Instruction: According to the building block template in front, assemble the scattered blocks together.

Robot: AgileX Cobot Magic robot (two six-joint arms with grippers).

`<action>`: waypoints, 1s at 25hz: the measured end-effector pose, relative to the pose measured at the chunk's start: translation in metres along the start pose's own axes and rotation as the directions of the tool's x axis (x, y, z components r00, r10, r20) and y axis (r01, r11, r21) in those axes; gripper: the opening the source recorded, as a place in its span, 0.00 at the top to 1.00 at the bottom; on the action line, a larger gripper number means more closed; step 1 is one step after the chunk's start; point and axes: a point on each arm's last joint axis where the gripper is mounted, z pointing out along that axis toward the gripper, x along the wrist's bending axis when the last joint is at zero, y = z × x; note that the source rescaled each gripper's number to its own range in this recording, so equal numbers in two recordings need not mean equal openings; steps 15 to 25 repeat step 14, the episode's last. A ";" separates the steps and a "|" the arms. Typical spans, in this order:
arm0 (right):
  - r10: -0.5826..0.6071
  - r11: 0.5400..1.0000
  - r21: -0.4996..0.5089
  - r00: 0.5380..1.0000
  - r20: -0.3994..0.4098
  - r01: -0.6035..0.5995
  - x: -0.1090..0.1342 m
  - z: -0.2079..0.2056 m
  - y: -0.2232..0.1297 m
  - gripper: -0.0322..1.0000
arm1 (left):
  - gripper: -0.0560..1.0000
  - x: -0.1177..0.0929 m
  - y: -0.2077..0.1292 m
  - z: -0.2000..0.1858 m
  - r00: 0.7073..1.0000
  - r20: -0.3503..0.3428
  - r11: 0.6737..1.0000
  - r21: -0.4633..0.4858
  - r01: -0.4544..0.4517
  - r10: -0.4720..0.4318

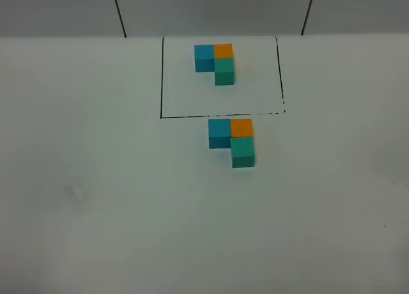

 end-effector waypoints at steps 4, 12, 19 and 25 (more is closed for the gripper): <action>0.000 1.000 0.000 1.000 0.000 0.000 0.000 0.000 0.000 0.09 | 0.60 0.000 0.000 0.000 1.000 0.000 1.000 0.000 0.000 0.000; 0.000 1.000 0.000 1.000 0.000 0.000 0.000 0.000 0.000 0.13 | 0.60 0.000 0.000 0.000 1.000 0.000 1.000 0.000 0.000 0.000; 0.000 1.000 0.000 1.000 0.000 0.000 0.000 0.000 0.000 0.14 | 0.60 0.000 0.000 0.000 1.000 0.000 1.000 0.000 0.000 0.000; 0.000 1.000 0.000 1.000 0.000 0.000 0.000 0.000 0.000 0.14 | 0.60 0.000 0.000 0.000 1.000 0.000 1.000 0.000 0.000 0.000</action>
